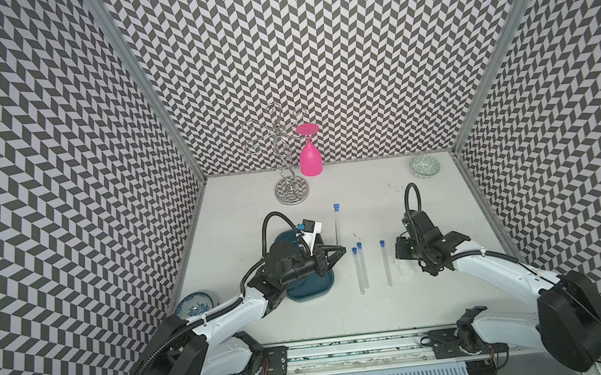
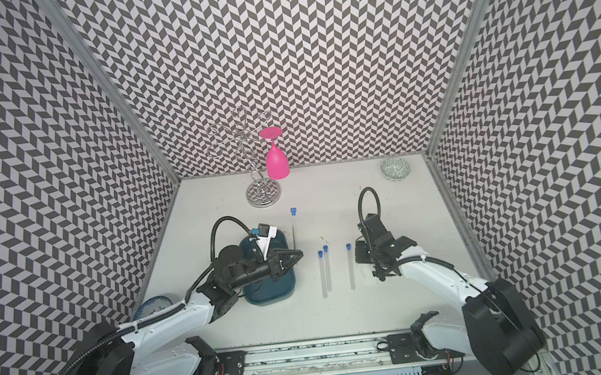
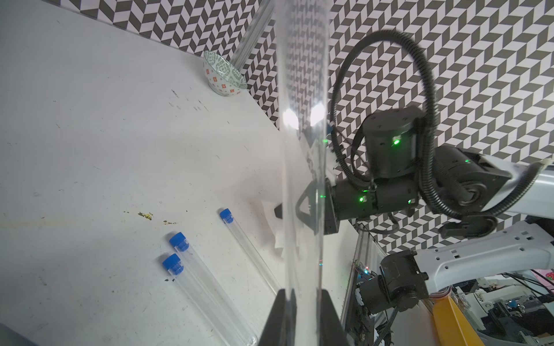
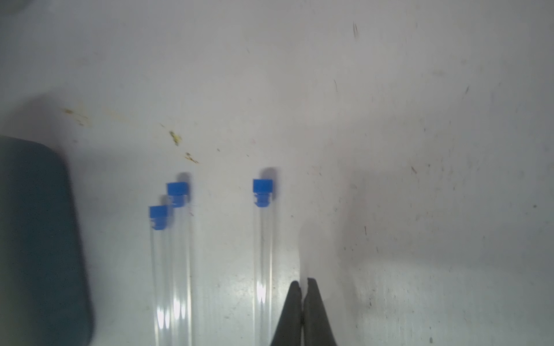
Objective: Wipe the exteriors of test tubes
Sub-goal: Pick up the cleaning item at the center of the board, then place the cleaning item at the center of the board, then pick up the cleaning item at the center of the board, then wipe the dirt from the test tube.
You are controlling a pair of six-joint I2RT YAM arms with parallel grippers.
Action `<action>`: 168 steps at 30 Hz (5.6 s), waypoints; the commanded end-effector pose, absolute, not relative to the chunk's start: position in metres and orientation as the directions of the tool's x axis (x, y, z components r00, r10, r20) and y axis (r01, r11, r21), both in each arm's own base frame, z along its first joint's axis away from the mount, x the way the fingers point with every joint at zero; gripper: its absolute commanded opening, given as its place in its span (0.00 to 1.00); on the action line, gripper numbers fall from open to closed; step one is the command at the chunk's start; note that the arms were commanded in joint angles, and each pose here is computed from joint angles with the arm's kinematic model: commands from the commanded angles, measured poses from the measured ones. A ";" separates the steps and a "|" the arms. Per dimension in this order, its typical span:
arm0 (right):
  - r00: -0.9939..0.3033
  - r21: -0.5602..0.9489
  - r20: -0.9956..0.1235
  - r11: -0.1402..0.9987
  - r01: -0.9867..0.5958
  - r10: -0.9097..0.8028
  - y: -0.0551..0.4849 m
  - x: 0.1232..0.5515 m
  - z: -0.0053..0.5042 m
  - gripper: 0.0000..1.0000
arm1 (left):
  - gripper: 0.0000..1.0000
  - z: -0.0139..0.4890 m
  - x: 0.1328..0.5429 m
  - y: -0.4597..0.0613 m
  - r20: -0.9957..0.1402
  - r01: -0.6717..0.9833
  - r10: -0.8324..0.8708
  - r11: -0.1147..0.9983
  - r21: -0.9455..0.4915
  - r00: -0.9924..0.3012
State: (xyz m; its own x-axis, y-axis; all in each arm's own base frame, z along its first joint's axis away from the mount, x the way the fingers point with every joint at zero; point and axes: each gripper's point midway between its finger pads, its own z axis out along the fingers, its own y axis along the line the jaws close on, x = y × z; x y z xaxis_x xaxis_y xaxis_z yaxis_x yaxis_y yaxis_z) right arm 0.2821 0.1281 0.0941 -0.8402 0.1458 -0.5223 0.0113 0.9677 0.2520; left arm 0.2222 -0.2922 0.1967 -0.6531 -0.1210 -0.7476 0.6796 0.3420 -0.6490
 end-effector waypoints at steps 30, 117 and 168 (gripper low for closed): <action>-0.806 0.525 -0.567 0.829 -0.193 0.171 0.183 0.282 0.133 0.01 | 0.05 0.196 0.215 -0.298 -0.755 0.698 -0.081 0.326 -0.637 -0.651; -0.845 0.342 -0.521 0.936 -0.078 0.120 0.167 0.315 0.117 0.00 | 0.05 0.188 0.212 -0.293 -0.747 0.687 -0.075 0.340 -0.642 -0.661; -0.792 0.779 -0.610 0.183 -0.599 0.006 0.305 0.231 0.268 0.00 | 0.05 0.195 0.208 -0.320 -0.746 0.705 -0.051 0.290 -0.647 -0.664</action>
